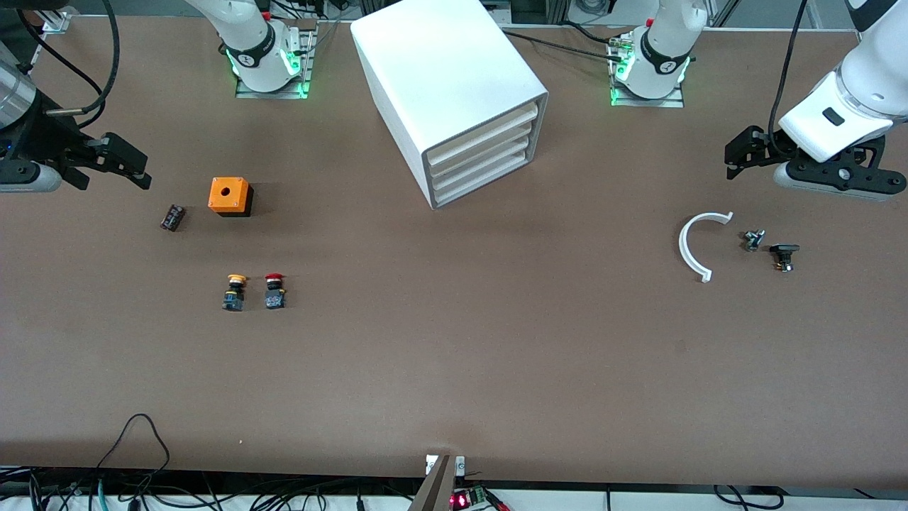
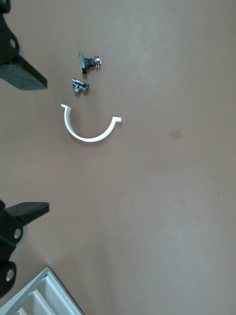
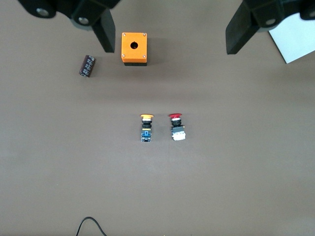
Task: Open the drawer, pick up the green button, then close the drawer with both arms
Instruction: 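Reach the left gripper to the drawer front while the right gripper advances, then pull the drawer open with the left gripper, then reach the right gripper into the open drawer while the left gripper withdraws, then grasp the green push button inside the drawer with the right gripper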
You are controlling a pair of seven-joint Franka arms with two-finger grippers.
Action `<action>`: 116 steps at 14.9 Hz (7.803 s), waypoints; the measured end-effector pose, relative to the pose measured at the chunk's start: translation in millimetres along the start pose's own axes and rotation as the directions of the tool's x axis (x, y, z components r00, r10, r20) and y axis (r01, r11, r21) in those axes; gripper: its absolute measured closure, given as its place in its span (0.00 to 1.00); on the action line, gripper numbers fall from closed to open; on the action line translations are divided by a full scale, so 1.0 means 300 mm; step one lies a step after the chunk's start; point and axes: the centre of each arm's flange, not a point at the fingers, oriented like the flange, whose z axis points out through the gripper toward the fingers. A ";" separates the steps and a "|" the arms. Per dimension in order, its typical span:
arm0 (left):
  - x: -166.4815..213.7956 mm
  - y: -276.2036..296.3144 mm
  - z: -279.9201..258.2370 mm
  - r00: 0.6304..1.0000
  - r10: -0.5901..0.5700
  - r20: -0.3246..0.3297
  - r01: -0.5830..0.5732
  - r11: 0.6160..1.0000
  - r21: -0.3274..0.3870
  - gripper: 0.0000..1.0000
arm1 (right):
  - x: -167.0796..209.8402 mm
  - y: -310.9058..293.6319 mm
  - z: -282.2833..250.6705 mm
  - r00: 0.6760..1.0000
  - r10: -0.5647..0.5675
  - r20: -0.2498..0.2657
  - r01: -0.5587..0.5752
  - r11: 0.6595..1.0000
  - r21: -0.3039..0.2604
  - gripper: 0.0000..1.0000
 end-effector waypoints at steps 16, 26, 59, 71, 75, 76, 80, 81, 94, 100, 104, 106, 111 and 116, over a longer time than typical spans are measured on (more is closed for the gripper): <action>-0.046 0.150 0.108 0.969 0.077 0.233 -0.024 0.976 -0.218 0.00 | 0.030 0.012 0.211 0.993 0.009 0.116 -0.007 1.000 -0.014 0.00; 0.055 0.341 0.382 0.886 0.244 0.393 0.076 0.762 -0.643 0.00 | 0.084 0.004 0.527 0.987 0.005 0.159 -0.002 1.000 -0.020 0.00; -0.367 0.762 1.520 0.967 0.253 -0.040 -0.092 0.198 -0.976 0.50 | 0.014 -0.634 0.674 0.952 0.292 0.097 -0.287 0.956 -0.057 0.00; -0.382 0.796 1.586 0.967 0.230 -0.107 -0.145 0.157 -0.977 0.86 | 0.102 -0.853 0.579 0.907 0.414 0.081 -0.414 0.910 -0.024 0.00; -0.284 0.702 1.570 0.978 0.170 -0.121 -0.153 0.190 -0.970 0.86 | 0.130 -0.909 0.565 0.874 0.478 0.091 -0.480 0.877 0.004 0.00; -0.256 0.672 1.565 0.979 0.156 -0.132 -0.162 0.201 -0.966 0.86 | 0.129 -0.935 0.563 0.865 0.494 0.088 -0.496 0.868 0.007 0.00; -0.136 0.565 1.522 0.974 0.162 -0.159 -0.197 0.256 -0.946 0.86 | 0.117 -1.098 0.570 0.816 0.573 0.078 -0.576 0.817 0.022 0.00; -0.112 0.544 1.512 0.974 0.164 -0.160 -0.200 0.267 -0.943 0.86 | 0.114 -1.143 0.580 0.802 0.593 0.077 -0.596 0.803 0.026 0.00; 0.080 0.350 1.321 0.958 0.270 -0.093 -0.174 0.292 -0.941 0.00 | -0.073 -1.579 0.818 0.642 0.762 0.088 -0.766 0.643 0.018 0.00; 0.204 0.189 0.912 0.903 0.388 0.181 -0.060 0.534 -0.843 0.00 | -0.197 -1.687 0.978 0.664 0.743 0.084 -0.742 0.668 -0.047 0.00; 0.241 0.123 0.701 0.893 0.310 0.325 0.009 0.712 -0.702 0.00 | -0.275 -1.731 1.076 0.693 0.719 0.056 -0.715 0.695 -0.069 0.00; 0.250 0.094 0.634 0.891 0.253 0.376 0.041 0.781 -0.623 0.00 | -0.303 -1.750 1.111 0.698 0.715 0.044 -0.711 0.699 -0.075 0.00; 0.247 0.053 0.467 0.898 0.156 0.411 0.035 0.906 -0.422 0.00 | -0.334 -1.767 1.149 0.713 0.701 0.028 -0.697 0.712 -0.086 0.22; 0.237 0.017 0.389 0.902 0.117 0.415 0.036 0.939 -0.342 0.00 | -0.344 -1.775 1.150 0.717 0.697 0.027 -0.693 0.716 -0.086 0.67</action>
